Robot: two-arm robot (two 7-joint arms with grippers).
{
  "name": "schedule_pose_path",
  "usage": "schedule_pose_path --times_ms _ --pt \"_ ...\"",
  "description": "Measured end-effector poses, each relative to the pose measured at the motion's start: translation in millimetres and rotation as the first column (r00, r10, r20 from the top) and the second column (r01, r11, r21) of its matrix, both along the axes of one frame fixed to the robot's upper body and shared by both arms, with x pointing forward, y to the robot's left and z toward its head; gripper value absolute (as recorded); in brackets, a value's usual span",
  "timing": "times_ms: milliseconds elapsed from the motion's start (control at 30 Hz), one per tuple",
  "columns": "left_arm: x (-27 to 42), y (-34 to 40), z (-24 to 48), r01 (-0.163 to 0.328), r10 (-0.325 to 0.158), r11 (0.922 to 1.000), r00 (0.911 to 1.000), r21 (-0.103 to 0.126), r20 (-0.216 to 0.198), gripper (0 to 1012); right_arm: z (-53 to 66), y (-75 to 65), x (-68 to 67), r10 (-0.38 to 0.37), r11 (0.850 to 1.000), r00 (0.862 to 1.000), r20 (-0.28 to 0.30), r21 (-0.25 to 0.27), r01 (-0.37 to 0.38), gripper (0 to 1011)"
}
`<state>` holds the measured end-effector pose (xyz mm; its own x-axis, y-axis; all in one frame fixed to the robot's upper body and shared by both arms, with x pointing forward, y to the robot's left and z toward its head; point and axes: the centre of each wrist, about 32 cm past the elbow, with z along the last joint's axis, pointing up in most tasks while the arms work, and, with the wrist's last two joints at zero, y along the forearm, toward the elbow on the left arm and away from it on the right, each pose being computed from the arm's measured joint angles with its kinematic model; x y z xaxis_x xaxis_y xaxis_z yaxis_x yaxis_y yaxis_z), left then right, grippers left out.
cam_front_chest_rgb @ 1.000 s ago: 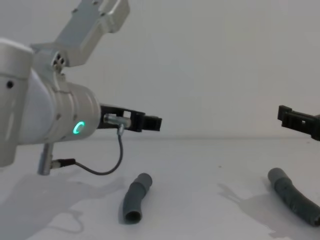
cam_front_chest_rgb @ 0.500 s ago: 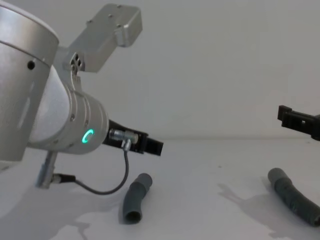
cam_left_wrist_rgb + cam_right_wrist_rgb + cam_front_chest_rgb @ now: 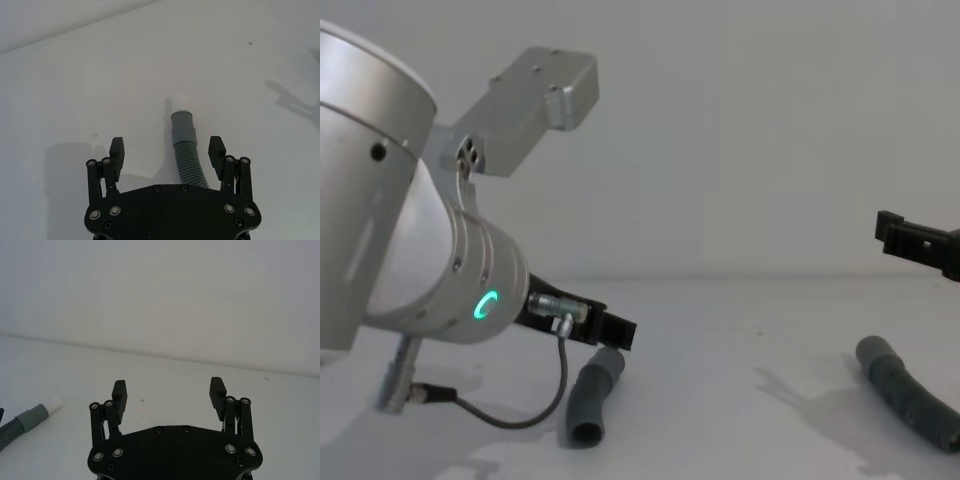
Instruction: Use both hands to pick up one end of the pipe from the table, align the ends, and insert them.
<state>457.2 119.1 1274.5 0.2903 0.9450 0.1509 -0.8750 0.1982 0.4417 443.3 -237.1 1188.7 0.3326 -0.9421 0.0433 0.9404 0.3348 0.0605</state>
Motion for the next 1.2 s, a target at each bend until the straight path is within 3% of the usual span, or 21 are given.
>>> schedule_pose_path --times_ms 633,1200 --pt "11.6 -3.7 -12.5 0.02 -0.021 0.9993 0.9994 -0.032 -0.028 1001 0.0 0.0 0.0 0.0 1.0 1.0 0.0 0.0 0.0 1003" --pt "14.1 -12.3 -27.7 0.007 -0.01 0.9977 0.9989 -0.067 -0.045 1001 0.0 0.0 0.0 0.0 1.0 1.0 0.0 0.0 0.0 1004"
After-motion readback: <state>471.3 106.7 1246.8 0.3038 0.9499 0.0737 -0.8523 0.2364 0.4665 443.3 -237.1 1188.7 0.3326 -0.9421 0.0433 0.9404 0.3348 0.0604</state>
